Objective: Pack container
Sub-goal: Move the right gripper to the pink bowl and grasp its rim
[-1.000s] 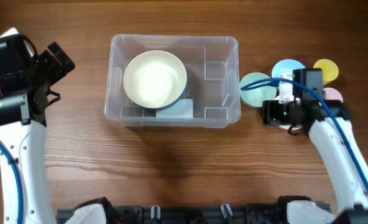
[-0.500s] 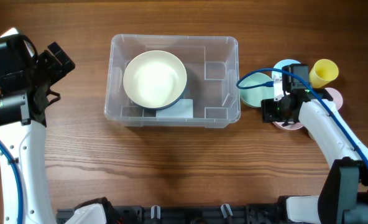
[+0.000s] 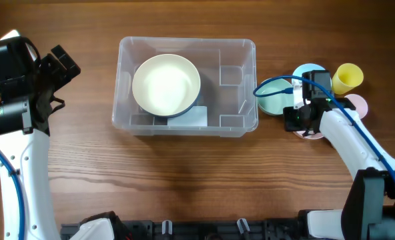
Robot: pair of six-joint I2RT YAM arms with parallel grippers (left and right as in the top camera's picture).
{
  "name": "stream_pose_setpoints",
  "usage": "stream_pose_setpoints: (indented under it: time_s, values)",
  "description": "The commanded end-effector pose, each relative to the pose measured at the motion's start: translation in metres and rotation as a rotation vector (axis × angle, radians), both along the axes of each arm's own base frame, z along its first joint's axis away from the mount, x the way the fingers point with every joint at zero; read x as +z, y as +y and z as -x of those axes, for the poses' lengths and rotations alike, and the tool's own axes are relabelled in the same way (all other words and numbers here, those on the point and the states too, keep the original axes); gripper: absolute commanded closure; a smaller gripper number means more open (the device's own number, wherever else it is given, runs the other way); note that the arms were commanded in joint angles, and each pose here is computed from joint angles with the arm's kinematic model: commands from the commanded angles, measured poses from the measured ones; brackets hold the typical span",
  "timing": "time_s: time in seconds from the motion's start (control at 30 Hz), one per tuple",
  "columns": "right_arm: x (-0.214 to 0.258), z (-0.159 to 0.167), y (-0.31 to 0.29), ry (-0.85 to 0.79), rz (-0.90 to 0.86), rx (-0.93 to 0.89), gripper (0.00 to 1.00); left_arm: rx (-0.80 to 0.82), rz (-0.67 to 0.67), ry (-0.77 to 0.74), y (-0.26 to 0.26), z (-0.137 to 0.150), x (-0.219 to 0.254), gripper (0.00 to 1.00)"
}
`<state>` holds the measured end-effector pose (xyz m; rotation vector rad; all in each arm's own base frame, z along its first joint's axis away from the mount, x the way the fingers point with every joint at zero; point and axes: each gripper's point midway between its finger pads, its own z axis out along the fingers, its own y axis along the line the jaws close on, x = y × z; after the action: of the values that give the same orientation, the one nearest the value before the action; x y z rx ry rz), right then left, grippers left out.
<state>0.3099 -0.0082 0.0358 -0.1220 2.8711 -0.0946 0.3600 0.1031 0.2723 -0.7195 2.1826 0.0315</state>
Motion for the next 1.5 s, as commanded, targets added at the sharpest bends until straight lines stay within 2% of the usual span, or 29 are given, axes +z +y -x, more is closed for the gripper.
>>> stream_pose_setpoints:
  time_s: [0.0, 0.13, 0.57, 0.9, 1.27, 1.47]
  values:
    - [-0.005, 0.000, -0.004, 0.007, 0.026, 0.017, 0.63, 0.002, 0.010, -0.019, 0.000, 0.000, 0.006, 0.00]
    - [-0.004, -0.003, -0.003, -0.004, 0.026, 0.034, 0.73, 0.002, 0.010, -0.019, 0.000, 0.000, 0.006, 0.00]
    - [-0.017, 0.005, -0.004, 0.003, 0.029, 0.034, 0.73, 0.002, 0.010, -0.019, 0.000, 0.000, 0.006, 0.00]
    - [-0.022, 0.008, -0.005, 0.001, 0.033, 0.032, 0.96, 0.002, 0.010, -0.019, 0.000, 0.000, 0.006, 0.00]
    - [0.003, 0.003, -0.005, -0.012, 0.017, -0.034, 0.96, 0.002, 0.010, -0.019, 0.000, 0.000, 0.006, 0.00]
    - [0.037, -0.003, -0.002, -0.111, -0.003, -0.057, 0.96, 0.002, 0.010, -0.019, 0.000, 0.000, 0.006, 0.00]
